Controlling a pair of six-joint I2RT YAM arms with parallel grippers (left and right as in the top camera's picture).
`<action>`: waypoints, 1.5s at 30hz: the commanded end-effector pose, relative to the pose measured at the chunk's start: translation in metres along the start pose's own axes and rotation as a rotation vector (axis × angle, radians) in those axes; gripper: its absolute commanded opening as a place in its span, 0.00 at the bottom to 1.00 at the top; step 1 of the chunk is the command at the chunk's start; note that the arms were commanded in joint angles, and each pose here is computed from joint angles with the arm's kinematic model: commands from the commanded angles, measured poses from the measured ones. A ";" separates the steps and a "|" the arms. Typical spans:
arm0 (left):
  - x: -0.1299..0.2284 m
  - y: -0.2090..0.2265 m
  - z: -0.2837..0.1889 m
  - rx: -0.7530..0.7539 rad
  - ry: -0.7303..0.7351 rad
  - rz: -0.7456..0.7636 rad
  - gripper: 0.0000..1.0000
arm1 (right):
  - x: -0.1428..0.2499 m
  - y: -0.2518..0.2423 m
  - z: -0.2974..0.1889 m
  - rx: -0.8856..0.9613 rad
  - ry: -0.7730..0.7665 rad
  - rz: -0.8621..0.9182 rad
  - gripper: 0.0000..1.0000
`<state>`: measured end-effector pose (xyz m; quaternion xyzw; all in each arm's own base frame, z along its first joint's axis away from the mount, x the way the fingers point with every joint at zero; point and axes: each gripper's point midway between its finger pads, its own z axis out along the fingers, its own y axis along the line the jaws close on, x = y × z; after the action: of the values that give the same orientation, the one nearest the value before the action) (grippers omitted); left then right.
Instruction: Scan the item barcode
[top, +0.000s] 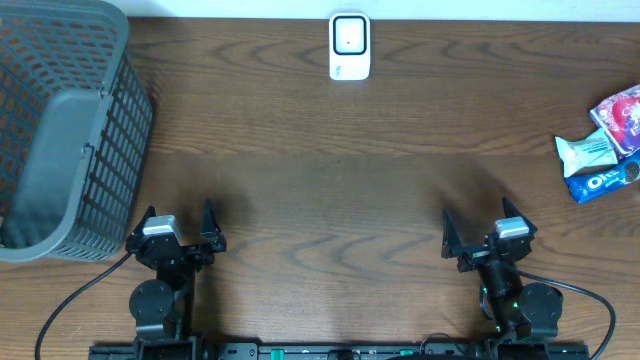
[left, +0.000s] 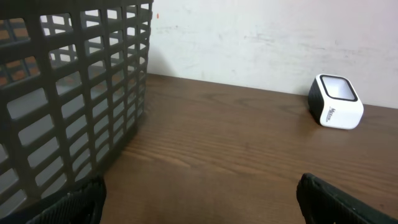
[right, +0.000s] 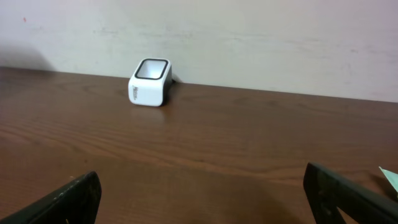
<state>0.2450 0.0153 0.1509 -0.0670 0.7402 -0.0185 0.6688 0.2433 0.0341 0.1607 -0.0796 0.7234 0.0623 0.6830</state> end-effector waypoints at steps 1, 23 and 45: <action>0.014 0.000 0.000 0.004 0.047 0.012 0.98 | 0.000 -0.003 0.000 0.013 0.000 -0.008 0.99; 0.014 0.000 0.000 0.004 0.047 0.012 0.98 | 0.003 -0.013 -0.001 0.077 0.009 0.076 0.99; 0.014 0.000 0.000 0.004 0.047 0.012 0.98 | 0.002 -0.012 -0.001 0.067 0.006 0.050 0.99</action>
<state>0.2450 0.0153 0.1509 -0.0670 0.7402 -0.0185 0.6688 0.2453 0.0209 0.1587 -0.0296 0.7301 0.0558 0.6804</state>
